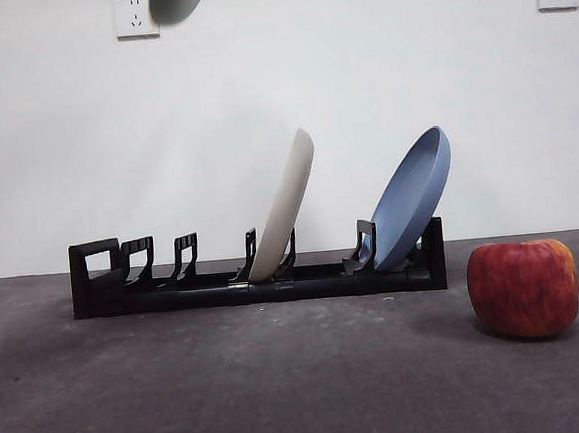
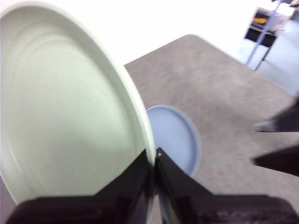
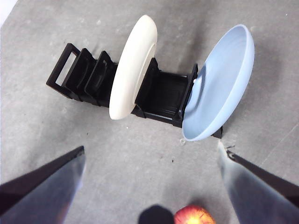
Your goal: Take the green plate from the plate rack,put the plate on the table,take the apple from the table,put the apple in the plate
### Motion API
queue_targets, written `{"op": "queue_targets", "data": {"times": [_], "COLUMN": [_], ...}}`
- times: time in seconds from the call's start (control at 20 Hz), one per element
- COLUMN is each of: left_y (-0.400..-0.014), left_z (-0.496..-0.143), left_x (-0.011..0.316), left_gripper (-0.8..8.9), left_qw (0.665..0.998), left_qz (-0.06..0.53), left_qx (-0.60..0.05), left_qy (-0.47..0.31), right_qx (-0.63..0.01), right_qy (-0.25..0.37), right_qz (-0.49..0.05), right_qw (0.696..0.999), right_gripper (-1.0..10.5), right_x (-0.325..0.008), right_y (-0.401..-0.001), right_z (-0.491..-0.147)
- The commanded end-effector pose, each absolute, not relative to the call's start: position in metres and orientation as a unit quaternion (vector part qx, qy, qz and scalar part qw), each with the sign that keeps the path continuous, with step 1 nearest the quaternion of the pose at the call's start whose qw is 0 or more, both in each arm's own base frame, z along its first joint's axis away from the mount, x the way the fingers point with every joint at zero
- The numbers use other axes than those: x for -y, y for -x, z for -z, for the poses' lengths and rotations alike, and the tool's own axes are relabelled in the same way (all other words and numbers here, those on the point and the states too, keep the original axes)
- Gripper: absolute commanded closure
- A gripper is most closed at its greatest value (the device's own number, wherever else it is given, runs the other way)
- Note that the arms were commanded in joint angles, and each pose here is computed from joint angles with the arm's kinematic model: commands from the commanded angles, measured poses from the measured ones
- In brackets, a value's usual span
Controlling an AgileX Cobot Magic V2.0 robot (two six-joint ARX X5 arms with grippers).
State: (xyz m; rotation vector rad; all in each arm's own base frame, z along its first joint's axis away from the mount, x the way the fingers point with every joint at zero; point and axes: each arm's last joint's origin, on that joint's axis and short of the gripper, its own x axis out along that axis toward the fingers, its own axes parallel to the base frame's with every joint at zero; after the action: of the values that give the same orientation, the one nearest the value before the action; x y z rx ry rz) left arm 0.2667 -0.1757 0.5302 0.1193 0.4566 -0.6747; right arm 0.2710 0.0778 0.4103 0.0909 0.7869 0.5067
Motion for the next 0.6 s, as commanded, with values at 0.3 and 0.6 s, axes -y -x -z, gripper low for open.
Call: {"op": "queue_targets", "data": {"times": [0.3, 0.6], "left_y": [-0.173, -0.136], "left_z": [-0.533, -0.451], "left_x": [0.207, 0.216], "left_gripper": [8.22, 8.22], "left_qw": [0.904, 0.842], "left_qz": [0.319, 0.322], "left_qx": [-0.203, -0.336], "left_qy": [-0.199, -0.274], "right_qx": [-0.374, -0.373], "right_qy": [-0.034, -0.031], "right_qz": [-0.243, -0.240], "right_qw": [0.895, 0.896], "right_gripper": [4.8, 4.8], "right_x": [-0.078, -0.078], "right_y": [-0.272, -0.272], "right_z": [-0.411, -0.411]}}
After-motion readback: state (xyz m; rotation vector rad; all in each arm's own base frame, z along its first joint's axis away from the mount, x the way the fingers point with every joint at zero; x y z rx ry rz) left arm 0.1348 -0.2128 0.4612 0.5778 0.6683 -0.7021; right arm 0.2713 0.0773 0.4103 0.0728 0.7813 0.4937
